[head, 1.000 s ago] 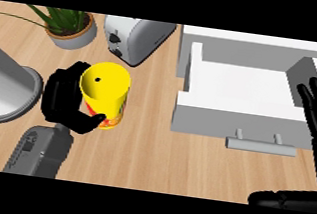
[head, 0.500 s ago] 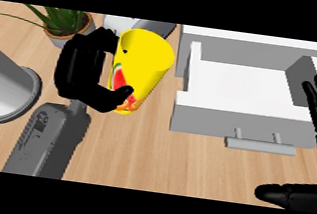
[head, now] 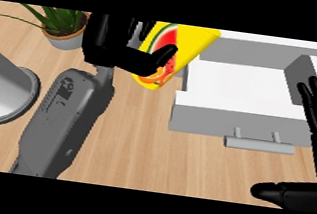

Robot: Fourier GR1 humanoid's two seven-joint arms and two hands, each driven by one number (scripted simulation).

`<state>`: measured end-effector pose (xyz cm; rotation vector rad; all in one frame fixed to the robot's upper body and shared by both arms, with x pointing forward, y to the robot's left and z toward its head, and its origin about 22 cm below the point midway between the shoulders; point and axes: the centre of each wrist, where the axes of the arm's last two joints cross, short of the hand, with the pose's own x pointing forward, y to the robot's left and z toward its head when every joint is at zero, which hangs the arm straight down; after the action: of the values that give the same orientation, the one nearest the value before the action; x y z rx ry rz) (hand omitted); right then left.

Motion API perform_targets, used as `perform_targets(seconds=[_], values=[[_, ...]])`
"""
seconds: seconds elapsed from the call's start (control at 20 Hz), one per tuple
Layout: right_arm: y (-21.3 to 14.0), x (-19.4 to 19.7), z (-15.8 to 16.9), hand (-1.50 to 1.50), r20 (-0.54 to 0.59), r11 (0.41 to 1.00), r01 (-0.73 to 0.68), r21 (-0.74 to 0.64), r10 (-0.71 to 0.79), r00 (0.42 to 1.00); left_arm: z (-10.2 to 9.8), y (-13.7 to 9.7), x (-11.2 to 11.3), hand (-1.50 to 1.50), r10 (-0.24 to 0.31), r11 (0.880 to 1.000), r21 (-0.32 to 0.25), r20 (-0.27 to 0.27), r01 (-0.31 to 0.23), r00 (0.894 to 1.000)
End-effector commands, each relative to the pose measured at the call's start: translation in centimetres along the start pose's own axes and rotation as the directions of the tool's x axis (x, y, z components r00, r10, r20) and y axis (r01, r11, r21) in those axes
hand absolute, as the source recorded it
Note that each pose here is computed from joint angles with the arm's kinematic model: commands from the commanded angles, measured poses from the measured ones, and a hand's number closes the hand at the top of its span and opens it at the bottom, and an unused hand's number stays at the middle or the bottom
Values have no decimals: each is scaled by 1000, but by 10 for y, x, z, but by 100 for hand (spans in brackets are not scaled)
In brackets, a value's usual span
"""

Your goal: Pick up the cup, place it into the drawer and close the drawer

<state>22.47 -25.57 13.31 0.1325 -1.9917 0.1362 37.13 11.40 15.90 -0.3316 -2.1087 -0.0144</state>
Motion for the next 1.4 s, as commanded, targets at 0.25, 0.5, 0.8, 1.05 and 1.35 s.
perform_targets(seconds=[0.25, 0.5, 0.8, 1.05, 1.35], values=[[2, 15, 0, -150, -11, 1000, -17, -1, 17, 1000, -39, -41, -2, 150, -62, 997, -42, -74, 59, 995], [-14, 11, 4, -150, -3, 1000, -12, 2, 12, 1000, -61, -61, -3, 150, -82, 996, -30, -98, 80, 992], [-2, 21, -4, -150, 9, 1000, -7, 1, 7, 1000, -60, -59, -35, 150, -103, 995, -8, -145, 103, 984], [13, 4, 5, -150, -8, 1000, 13, 7, -13, 1000, -71, -72, -38, 150, -141, 990, -33, -180, 137, 974], [11, -3, -17, -150, 17, 999, 10, 38, -11, 1000, -55, -74, -63, 150, -207, 978, -57, -212, 199, 955]])
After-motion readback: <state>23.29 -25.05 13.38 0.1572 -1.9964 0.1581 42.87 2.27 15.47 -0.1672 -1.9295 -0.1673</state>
